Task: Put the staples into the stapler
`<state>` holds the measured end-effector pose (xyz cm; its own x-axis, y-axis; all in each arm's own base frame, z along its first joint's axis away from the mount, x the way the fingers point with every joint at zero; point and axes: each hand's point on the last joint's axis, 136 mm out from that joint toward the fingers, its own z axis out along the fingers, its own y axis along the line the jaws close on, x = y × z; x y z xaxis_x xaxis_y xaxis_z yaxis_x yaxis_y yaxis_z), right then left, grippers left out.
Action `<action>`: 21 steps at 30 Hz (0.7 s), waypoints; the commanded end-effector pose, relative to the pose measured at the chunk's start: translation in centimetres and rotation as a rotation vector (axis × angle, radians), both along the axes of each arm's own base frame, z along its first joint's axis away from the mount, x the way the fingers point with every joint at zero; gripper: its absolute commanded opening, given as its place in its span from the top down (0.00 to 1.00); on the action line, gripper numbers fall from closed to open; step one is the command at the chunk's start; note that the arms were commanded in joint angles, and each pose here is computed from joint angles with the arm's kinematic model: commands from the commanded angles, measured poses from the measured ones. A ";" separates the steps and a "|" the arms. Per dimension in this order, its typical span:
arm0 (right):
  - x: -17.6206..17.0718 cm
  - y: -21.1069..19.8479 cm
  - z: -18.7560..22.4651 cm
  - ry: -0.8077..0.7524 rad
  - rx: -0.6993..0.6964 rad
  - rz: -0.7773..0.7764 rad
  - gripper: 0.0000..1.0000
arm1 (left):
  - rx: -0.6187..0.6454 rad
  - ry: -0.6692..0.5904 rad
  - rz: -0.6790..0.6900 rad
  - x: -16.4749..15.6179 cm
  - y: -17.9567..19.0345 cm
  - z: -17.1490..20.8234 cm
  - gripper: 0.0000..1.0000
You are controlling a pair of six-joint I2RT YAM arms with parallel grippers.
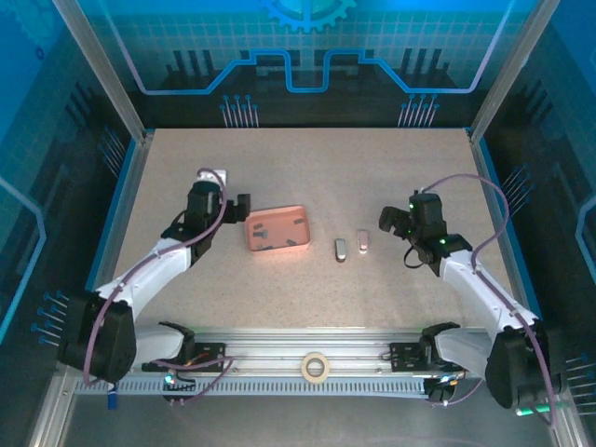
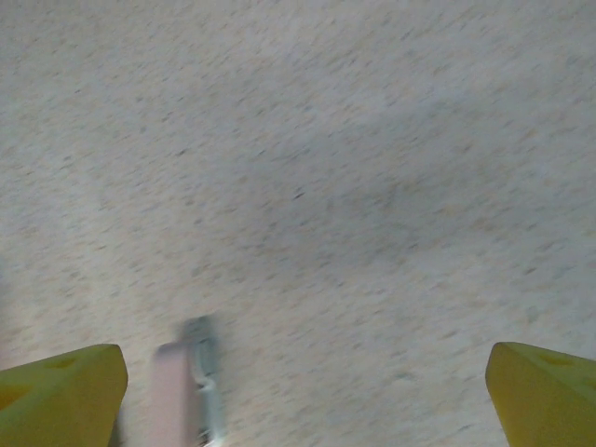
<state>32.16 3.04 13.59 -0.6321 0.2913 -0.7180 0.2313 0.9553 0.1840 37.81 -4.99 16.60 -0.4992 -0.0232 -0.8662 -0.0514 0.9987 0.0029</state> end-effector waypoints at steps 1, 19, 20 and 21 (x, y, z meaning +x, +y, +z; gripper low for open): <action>0.6 -2.0 0.5 -0.107 -0.145 0.034 0.00 | 0.109 -0.121 0.173 -0.7 4.7 1.2 0.01; 2.5 -2.4 -0.8 -0.412 -0.303 0.180 0.00 | 0.119 -0.407 0.133 -0.9 4.8 -4.0 0.01; 2.9 -2.0 -0.7 -0.441 -0.299 0.199 0.00 | 0.104 -0.397 0.133 -1.1 4.8 -4.2 0.01; 3.4 -1.7 -0.2 -0.477 -0.290 0.211 0.00 | 0.097 -0.386 0.136 -0.9 5.0 -4.3 0.01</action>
<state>32.75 0.28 7.85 -0.4930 -0.0233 -0.8697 0.0546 0.9968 -0.0577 36.09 -0.22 7.54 -0.3419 0.0526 -0.9383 -0.1774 0.9769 0.1194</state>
